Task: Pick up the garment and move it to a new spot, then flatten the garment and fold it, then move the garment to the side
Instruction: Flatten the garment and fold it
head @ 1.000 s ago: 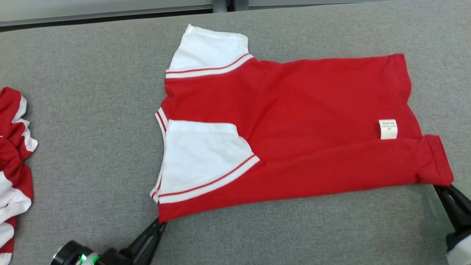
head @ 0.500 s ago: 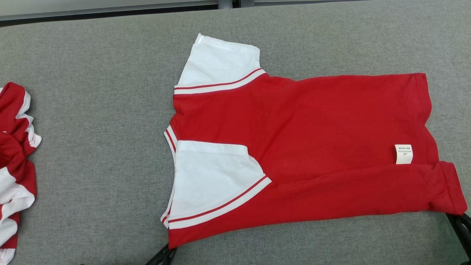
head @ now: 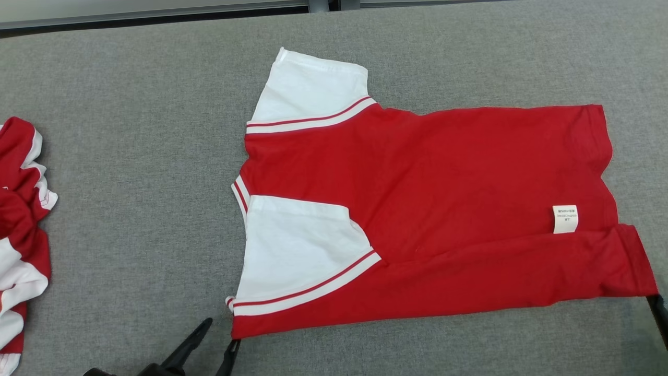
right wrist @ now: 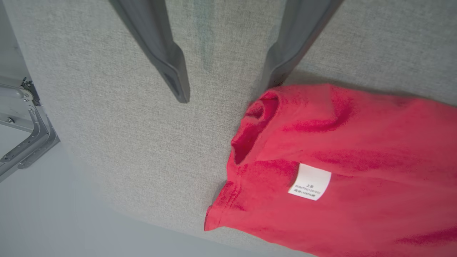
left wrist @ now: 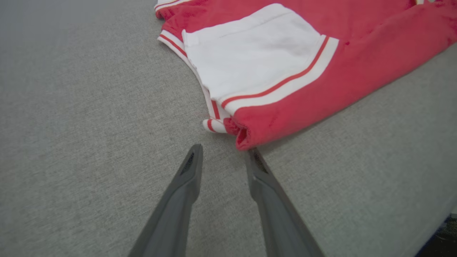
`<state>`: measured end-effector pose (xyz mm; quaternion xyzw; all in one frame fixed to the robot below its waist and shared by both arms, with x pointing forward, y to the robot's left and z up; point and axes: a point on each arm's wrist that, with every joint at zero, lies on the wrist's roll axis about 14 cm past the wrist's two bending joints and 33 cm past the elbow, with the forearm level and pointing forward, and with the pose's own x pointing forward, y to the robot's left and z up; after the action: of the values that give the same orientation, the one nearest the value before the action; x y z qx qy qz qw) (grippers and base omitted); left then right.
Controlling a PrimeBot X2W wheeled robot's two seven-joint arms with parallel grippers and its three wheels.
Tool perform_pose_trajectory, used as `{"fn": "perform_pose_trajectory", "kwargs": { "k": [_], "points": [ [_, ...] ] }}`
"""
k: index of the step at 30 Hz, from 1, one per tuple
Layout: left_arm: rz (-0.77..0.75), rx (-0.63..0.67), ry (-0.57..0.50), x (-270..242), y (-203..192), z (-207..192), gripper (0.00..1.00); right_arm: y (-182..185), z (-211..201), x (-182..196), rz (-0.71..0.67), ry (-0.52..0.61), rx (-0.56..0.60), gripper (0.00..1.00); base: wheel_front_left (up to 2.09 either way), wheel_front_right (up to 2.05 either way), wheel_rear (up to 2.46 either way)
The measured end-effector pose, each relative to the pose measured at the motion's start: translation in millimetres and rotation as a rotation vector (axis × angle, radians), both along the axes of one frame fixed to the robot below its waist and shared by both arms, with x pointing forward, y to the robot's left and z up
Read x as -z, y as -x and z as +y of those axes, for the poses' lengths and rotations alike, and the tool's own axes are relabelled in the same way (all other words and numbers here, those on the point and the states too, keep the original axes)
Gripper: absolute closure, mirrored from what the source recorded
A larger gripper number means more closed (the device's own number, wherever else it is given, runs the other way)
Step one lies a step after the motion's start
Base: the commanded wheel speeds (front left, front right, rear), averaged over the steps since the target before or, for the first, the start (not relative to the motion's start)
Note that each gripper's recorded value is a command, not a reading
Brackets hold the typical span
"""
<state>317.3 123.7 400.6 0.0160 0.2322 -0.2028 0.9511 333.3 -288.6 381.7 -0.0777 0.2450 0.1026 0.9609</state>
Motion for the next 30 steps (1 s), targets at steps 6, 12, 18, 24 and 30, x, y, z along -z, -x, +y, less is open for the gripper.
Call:
{"fn": "perform_pose_trajectory", "kwargs": {
  "k": [6, 12, 18, 24, 30],
  "points": [
    [0.110, -0.054, 0.000, 8.5, 10.7, 11.0, 0.00, -10.1, -21.6, -13.9, -0.066, 0.073, 0.049, 0.00, 0.00, 0.00, 0.00],
    [-0.072, -0.140, 0.003, -37.6, -35.8, 33.1, 0.00, -46.1, -0.2, -44.4, -0.242, 0.030, 0.075, 0.00, 0.00, 0.00, 0.00],
    [-0.308, -0.104, 0.081, -102.7, -113.0, 25.6, 0.00, -65.1, 47.0, -44.0, -0.283, -0.066, 0.018, 0.00, 0.00, 0.00, 0.00],
    [-0.274, 0.032, 0.093, -118.4, -191.3, -3.0, 0.00, -79.1, 68.6, -41.0, -0.289, -0.098, -0.030, 0.00, 0.00, 0.00, 0.00],
    [-0.126, 0.106, 0.054, -109.7, -264.7, -32.8, 0.00, -96.7, 71.4, -48.9, -0.326, -0.106, -0.037, 0.00, 0.00, 0.00, 0.00]
  ]
}}
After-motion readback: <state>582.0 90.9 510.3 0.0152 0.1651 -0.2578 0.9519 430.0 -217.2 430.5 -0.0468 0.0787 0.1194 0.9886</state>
